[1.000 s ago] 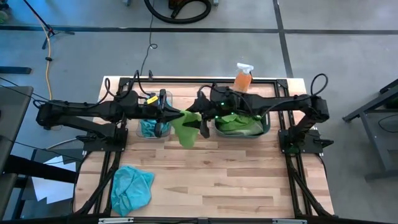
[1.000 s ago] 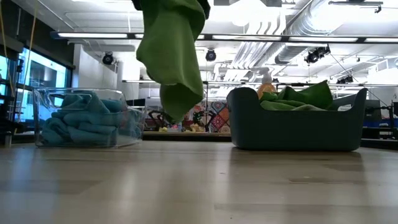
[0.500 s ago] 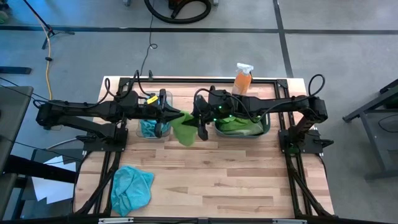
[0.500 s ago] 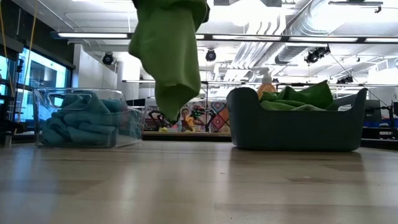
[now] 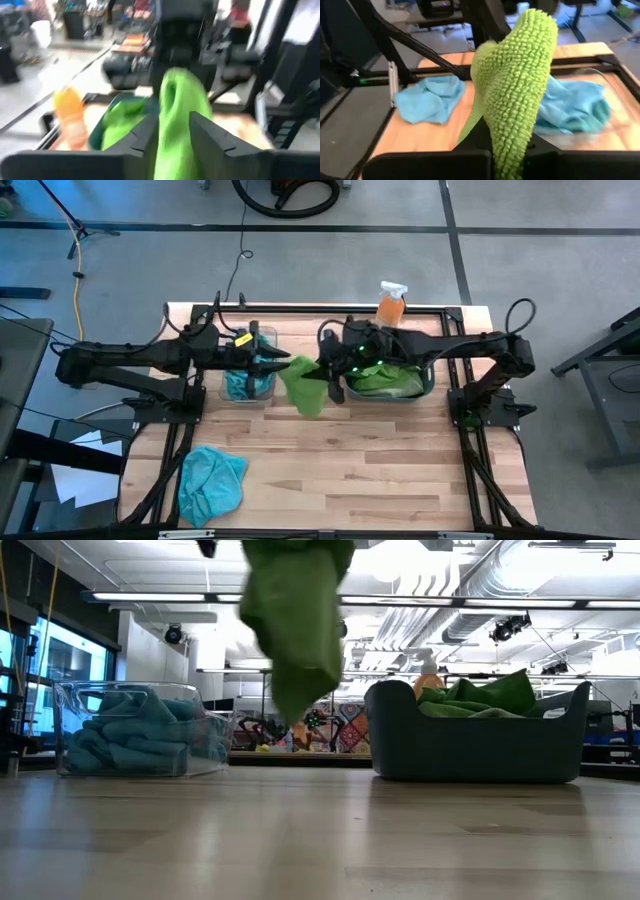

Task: Sort microfiber towel by color & place in baskets
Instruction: Put the green microfiber towel into the blue bin

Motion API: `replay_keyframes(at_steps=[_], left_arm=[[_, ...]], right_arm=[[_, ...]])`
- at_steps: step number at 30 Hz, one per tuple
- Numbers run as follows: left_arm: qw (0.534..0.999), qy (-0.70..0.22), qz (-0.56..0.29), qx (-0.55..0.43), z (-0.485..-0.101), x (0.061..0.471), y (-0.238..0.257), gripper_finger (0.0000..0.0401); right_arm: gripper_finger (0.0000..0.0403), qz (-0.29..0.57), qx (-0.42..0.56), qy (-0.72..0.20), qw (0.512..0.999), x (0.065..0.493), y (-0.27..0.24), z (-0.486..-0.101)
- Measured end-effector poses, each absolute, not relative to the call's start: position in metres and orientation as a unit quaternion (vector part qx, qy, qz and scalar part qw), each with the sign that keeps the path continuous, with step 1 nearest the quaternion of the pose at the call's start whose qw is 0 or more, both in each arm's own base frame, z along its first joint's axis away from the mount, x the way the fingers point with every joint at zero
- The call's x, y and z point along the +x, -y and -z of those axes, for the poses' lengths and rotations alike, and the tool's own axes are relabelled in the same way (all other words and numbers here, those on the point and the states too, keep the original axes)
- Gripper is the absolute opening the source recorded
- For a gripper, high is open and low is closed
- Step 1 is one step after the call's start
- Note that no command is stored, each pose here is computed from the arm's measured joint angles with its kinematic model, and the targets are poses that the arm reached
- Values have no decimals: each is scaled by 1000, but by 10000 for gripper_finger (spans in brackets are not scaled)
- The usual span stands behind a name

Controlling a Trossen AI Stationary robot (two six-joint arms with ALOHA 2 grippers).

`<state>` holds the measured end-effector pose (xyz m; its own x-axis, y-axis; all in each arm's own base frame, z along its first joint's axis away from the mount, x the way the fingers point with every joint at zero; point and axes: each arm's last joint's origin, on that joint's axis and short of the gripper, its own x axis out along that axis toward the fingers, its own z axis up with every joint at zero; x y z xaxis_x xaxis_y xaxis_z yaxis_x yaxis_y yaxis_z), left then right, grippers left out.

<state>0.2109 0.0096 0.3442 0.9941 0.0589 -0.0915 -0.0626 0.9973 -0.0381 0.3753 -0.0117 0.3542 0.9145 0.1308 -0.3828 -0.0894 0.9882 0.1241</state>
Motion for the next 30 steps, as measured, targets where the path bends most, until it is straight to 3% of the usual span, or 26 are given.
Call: replay_keyframes(at_steps=[8,18,25,30], left_arm=[[981,-135,-136,9,-357,163,-14,154],[972,-158,-165,-46,-351,135,-14,161],[971,-163,-167,-55,-350,138,-14,161],[970,-167,-166,-51,-349,140,-14,161]], right_arm=[[1,4,33,-265,964,320,19,-381],[1,104,41,-346,932,237,14,-400],[0,212,93,-320,919,188,15,-382],[0,316,133,-244,907,179,26,-380]])
